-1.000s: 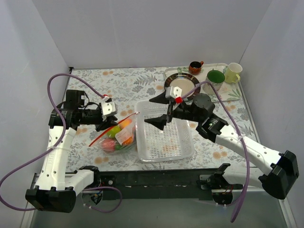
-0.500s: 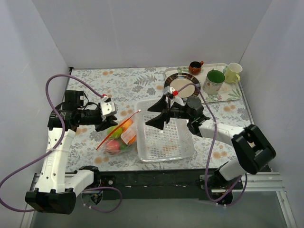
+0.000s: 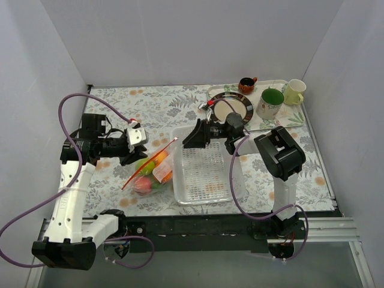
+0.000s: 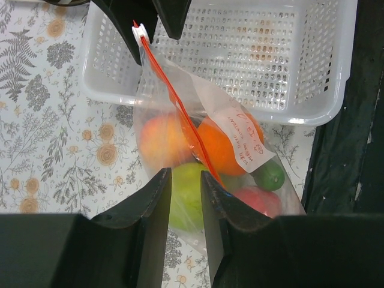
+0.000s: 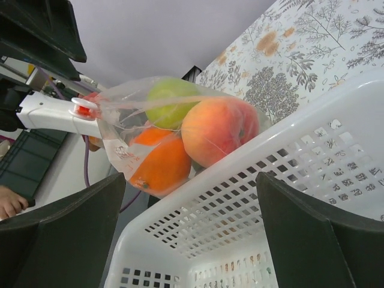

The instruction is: Open the zip-top bag and remove the fake food

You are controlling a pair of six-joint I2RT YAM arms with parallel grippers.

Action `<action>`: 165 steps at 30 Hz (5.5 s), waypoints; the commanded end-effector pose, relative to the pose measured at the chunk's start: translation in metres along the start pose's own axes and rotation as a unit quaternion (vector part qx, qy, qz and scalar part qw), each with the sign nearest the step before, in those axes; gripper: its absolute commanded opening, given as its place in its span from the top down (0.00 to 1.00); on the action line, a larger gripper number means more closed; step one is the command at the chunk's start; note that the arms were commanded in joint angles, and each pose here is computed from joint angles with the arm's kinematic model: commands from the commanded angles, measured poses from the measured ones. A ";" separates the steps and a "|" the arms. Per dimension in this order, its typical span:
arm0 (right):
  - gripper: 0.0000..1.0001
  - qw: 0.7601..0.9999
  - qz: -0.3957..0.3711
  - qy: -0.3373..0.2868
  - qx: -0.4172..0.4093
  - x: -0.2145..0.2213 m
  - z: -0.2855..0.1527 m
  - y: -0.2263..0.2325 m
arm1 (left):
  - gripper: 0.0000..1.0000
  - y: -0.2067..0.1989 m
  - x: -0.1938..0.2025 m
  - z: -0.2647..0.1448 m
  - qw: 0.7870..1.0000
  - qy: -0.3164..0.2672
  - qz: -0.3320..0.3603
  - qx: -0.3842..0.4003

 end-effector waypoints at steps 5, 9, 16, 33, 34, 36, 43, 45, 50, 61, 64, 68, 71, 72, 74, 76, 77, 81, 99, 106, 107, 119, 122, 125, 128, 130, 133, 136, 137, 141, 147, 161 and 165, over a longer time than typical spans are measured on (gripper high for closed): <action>0.02 0.934 -0.333 -0.083 -0.097 -0.049 -0.006 0.050 | 0.73 0.010 -0.013 -0.002 1.000 -0.003 -0.009 -0.001; 0.02 0.922 -0.373 -0.089 -0.055 -0.047 -0.010 0.047 | 0.44 0.016 -0.047 -0.007 0.997 -0.057 -0.052 0.012; 0.02 0.905 -0.417 -0.080 -0.032 -0.052 -0.016 0.066 | 0.04 0.017 -0.035 0.027 0.994 -0.053 -0.083 0.044; 0.02 0.896 -0.435 -0.082 -0.011 -0.049 -0.025 0.085 | 0.69 0.022 -0.019 0.085 0.996 0.037 -0.083 -0.007; 0.02 0.897 -0.435 -0.082 -0.009 -0.049 -0.025 0.084 | 0.76 0.022 -0.017 0.086 0.995 0.045 -0.087 -0.003; 0.02 0.900 -0.429 -0.081 -0.007 -0.049 -0.025 0.083 | 0.92 0.023 -0.013 0.090 0.994 0.060 -0.088 0.008; 0.02 0.895 -0.436 -0.085 0.042 -0.055 -0.026 0.078 | 1.00 0.018 -0.030 0.076 0.996 0.061 -0.049 0.038; 0.02 0.893 -0.441 -0.082 0.036 -0.056 -0.024 0.081 | 1.00 0.015 -0.042 0.064 0.998 0.048 -0.017 0.039; 0.02 0.893 -0.441 -0.087 0.005 -0.058 -0.012 0.090 | 1.00 0.003 -0.072 0.040 0.999 0.002 0.003 0.053; 0.21 0.892 -0.436 -0.107 -0.060 -0.061 0.025 0.117 | 1.00 -0.005 -0.069 0.035 0.997 0.019 -0.012 0.071; 0.19 0.894 -0.430 -0.106 -0.068 -0.055 0.032 0.120 | 1.00 -0.007 -0.067 0.035 0.997 0.021 -0.010 0.071; 0.21 0.899 -0.419 -0.102 -0.078 -0.046 0.043 0.118 | 1.00 -0.008 -0.065 0.032 0.998 0.023 -0.002 0.066; 0.27 0.905 -0.403 -0.101 -0.086 -0.043 0.050 0.115 | 1.00 -0.009 -0.063 0.030 0.998 0.023 0.000 0.062; 0.33 0.907 -0.398 -0.104 -0.090 -0.043 0.051 0.115 | 1.00 -0.010 -0.063 0.029 0.998 0.022 0.003 0.059; 0.42 0.909 -0.392 -0.106 -0.097 -0.043 0.055 0.114 | 1.00 -0.011 -0.061 0.029 0.998 0.025 0.002 0.058; 0.51 0.909 -0.390 -0.108 -0.101 -0.045 0.058 0.115 | 1.00 -0.013 -0.060 0.027 0.998 0.024 0.005 0.056; 0.56 0.910 -0.388 -0.107 -0.101 -0.045 0.059 0.113 | 1.00 -0.013 -0.059 0.028 0.998 0.025 0.005 0.057; 0.78 0.910 -0.387 -0.106 -0.101 -0.047 0.060 0.113 | 1.00 -0.014 -0.053 0.028 0.998 0.033 0.008 0.056; 0.99 0.918 -0.381 -0.063 -0.093 -0.037 0.075 0.117 | 0.35 0.008 -0.069 0.049 0.999 -0.035 0.011 0.020; 0.99 0.915 -0.387 -0.059 -0.095 -0.038 0.078 0.119 | 0.42 0.006 -0.082 0.049 0.997 -0.043 -0.002 0.062; 0.99 0.914 -0.390 -0.060 -0.094 -0.039 0.078 0.120 | 0.52 0.004 -0.078 0.049 0.997 -0.033 -0.007 0.066; 0.99 0.913 -0.394 -0.053 -0.088 -0.048 0.083 0.116 | 0.57 -0.010 -0.065 0.031 0.998 0.006 -0.012 0.053; 0.99 0.913 -0.395 -0.054 -0.090 -0.049 0.083 0.117 | 0.57 -0.010 -0.062 0.032 0.998 0.013 -0.013 0.056; 0.99 0.913 -0.394 -0.054 -0.090 -0.048 0.083 0.117 | 0.63 -0.008 -0.063 0.034 0.998 0.010 -0.009 0.054; 0.99 0.914 -0.392 -0.052 -0.091 -0.047 0.083 0.117 | 0.74 -0.007 -0.062 0.038 0.998 0.010 -0.009 0.062; 0.99 0.914 -0.392 -0.051 -0.092 -0.047 0.082 0.117 | 0.76 -0.006 -0.061 0.040 0.997 0.014 -0.009 0.070; 0.99 0.914 -0.391 -0.052 -0.092 -0.047 0.082 0.117 | 0.78 -0.004 -0.058 0.046 0.996 0.023 -0.018 0.082; 0.99 0.914 -0.392 -0.051 -0.094 -0.048 0.082 0.118 | 0.76 -0.004 -0.056 0.047 0.996 0.026 -0.021 0.083; 0.99 0.914 -0.391 -0.051 -0.094 -0.048 0.082 0.118 | 0.70 -0.003 -0.057 0.046 0.996 0.025 -0.022 0.077; 0.99 0.914 -0.390 -0.050 -0.094 -0.047 0.082 0.118 | 0.63 -0.003 -0.057 0.042 0.998 0.018 -0.010 0.051; 0.99 0.915 -0.389 -0.050 -0.096 -0.047 0.082 0.119 | 0.87 -0.002 -0.057 0.043 0.998 0.026 -0.010 0.060; 0.99 0.914 -0.392 -0.060 -0.082 -0.059 0.074 0.118 | 0.99 0.006 -0.042 0.036 0.998 0.063 0.017 -0.015; 0.99 0.916 -0.389 -0.075 -0.063 -0.070 0.066 0.113 | 1.00 0.015 -0.044 0.029 0.995 0.060 0.033 -0.078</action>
Point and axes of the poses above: each gripper's point midway between its finger pads, its own z axis out along the fingers, its own y axis along the line the jaws close on, x = y × z, the point moved 8 cm from there along -z, back along the fingers, and after that the axes turned 8 degrees about -z, right-handed, at the moved point
